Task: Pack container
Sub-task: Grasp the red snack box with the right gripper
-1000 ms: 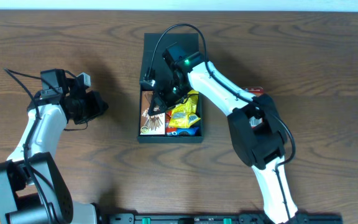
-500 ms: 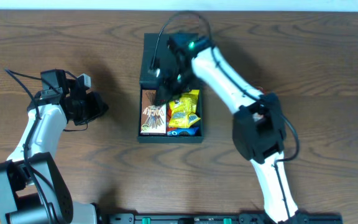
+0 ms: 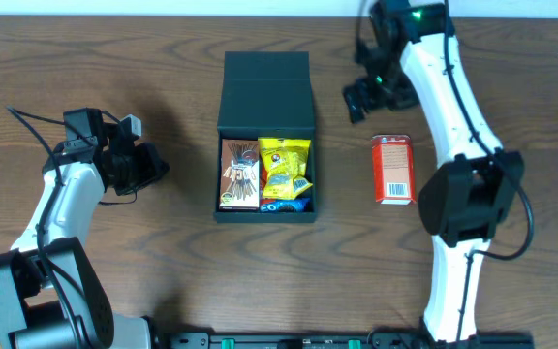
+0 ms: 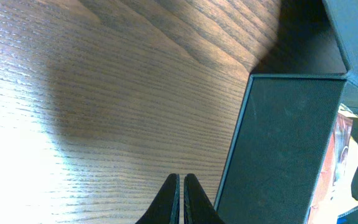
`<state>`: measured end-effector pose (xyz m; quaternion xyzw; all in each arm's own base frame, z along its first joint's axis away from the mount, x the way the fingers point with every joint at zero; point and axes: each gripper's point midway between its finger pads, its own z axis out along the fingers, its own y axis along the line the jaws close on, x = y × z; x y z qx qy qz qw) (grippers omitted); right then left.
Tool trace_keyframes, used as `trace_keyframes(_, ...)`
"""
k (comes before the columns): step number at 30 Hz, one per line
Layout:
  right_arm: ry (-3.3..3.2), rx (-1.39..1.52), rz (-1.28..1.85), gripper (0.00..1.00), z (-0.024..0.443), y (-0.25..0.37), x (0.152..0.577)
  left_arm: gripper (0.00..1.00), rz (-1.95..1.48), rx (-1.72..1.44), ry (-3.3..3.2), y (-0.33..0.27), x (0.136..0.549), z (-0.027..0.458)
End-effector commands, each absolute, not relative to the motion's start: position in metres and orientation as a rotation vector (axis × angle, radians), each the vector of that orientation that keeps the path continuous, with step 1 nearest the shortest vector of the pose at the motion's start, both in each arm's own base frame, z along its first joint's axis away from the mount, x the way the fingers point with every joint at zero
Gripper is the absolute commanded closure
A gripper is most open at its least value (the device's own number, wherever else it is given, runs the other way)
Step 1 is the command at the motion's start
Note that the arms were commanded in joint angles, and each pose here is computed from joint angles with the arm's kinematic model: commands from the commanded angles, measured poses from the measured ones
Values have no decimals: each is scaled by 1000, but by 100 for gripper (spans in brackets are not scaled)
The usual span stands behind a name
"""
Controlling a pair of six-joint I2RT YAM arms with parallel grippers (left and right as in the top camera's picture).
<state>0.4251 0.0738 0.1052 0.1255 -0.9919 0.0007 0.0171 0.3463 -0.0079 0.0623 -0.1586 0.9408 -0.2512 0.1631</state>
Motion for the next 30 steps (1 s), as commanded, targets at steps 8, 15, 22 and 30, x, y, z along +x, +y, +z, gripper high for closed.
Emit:
trace_keyframes(8,-2901,36,124,1,31,34,379,94,-699,-428,2675,-6,346,66)
trace_keyframes(15,-2852,-30,136,1,4,29,360,94,-699,-428,2674,-6,346,66)
trace_keyframes(22,-2844,-33,114,11,-6,31,354,94,-698,-426,2670,-6,347,66)
trace_keyframes(30,-2883,-42,57,27,8,40,369,94,-700,-435,2670,-6,347,66)
